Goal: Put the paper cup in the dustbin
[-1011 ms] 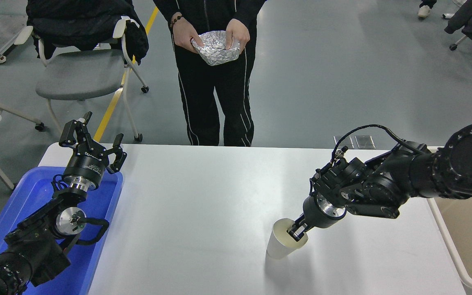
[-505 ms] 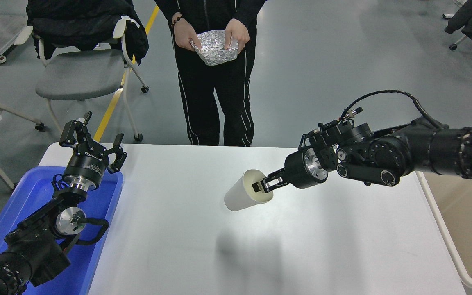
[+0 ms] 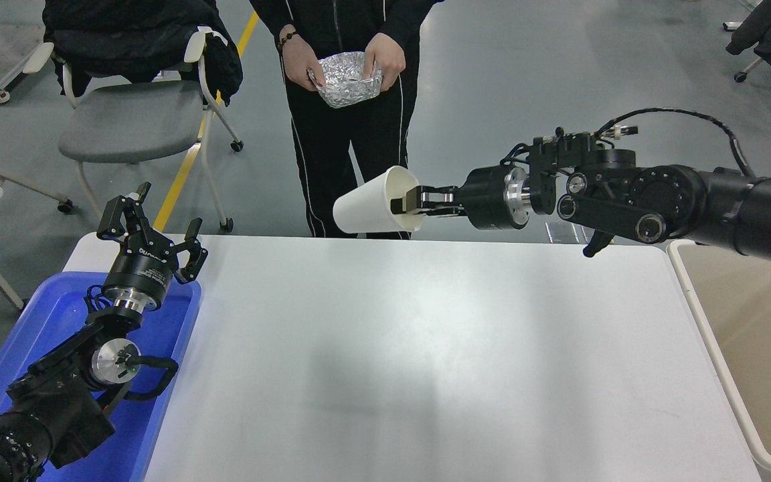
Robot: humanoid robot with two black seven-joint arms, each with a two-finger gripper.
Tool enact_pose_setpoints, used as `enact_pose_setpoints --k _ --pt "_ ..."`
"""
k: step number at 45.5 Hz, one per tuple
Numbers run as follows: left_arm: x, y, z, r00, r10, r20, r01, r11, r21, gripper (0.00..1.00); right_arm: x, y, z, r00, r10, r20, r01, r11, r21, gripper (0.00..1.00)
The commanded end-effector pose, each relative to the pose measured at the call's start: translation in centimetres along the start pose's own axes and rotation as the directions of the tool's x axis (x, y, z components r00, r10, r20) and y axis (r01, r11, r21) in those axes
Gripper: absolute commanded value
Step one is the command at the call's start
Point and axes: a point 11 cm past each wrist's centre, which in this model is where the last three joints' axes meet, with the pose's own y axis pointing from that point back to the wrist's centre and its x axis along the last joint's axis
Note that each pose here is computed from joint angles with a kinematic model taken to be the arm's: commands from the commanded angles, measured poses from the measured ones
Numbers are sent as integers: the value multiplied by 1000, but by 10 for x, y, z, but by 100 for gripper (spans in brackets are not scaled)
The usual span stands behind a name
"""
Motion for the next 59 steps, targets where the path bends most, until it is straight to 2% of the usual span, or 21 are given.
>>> enact_pose_setpoints --k 1,9,19,27,35,42,53,59 --pt "0 0 0 1000 0 0 0 1000 0 100 66 25 23 960 263 95 -259 965 -49 0" --pt "0 0 0 1000 0 0 0 1000 0 100 91 51 58 922 384 59 -372 916 -148 0" --pt "0 0 0 1000 0 0 0 1000 0 100 113 110 120 849 527 -26 -502 792 -347 0" --pt "0 0 0 1000 0 0 0 1000 0 100 113 161 167 762 647 -23 -550 628 -550 0" --pt "0 0 0 1000 0 0 0 1000 0 100 104 216 207 676 734 -59 -523 422 -740 0" --pt "0 0 0 1000 0 0 0 1000 0 100 93 272 234 573 812 -109 -490 234 -840 0" --pt "0 0 0 1000 0 0 0 1000 0 100 65 343 266 531 815 -234 -460 45 -887 0" --pt "0 0 0 1000 0 0 0 1000 0 100 33 363 284 537 798 -275 -418 -32 -908 0"
